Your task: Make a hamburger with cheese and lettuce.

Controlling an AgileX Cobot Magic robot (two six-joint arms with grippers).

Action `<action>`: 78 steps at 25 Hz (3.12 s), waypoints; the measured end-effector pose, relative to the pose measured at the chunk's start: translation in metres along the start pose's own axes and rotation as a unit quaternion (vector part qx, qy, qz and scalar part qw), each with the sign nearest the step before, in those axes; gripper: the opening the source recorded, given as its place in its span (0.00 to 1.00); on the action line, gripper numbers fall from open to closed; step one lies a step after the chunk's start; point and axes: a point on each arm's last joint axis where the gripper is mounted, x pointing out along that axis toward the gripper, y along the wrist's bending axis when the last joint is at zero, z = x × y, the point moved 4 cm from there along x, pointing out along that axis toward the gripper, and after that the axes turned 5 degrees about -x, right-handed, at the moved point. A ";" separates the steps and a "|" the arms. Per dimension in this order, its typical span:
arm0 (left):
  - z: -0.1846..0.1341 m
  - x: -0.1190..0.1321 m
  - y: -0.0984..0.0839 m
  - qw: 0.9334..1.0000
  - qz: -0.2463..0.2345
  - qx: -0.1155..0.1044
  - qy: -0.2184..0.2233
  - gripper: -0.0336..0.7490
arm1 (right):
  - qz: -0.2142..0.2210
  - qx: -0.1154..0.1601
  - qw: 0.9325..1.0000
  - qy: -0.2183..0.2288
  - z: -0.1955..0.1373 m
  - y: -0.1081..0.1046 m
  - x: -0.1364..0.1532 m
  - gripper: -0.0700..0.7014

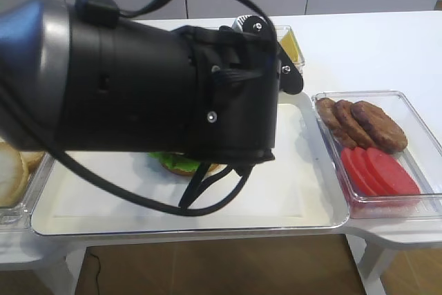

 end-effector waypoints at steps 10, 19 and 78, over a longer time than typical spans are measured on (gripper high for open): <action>0.001 -0.008 0.021 0.999 0.011 -0.031 0.010 0.51 | 0.000 0.000 1.000 0.000 0.000 0.000 0.000 0.41; 0.001 -0.020 0.099 0.989 -0.040 -0.133 0.043 0.51 | 0.000 0.000 1.000 0.000 0.000 0.000 0.000 0.41; -0.281 -0.194 0.156 0.899 -0.022 -0.437 -0.023 0.51 | 0.000 -0.002 1.000 0.000 0.000 0.000 0.000 0.41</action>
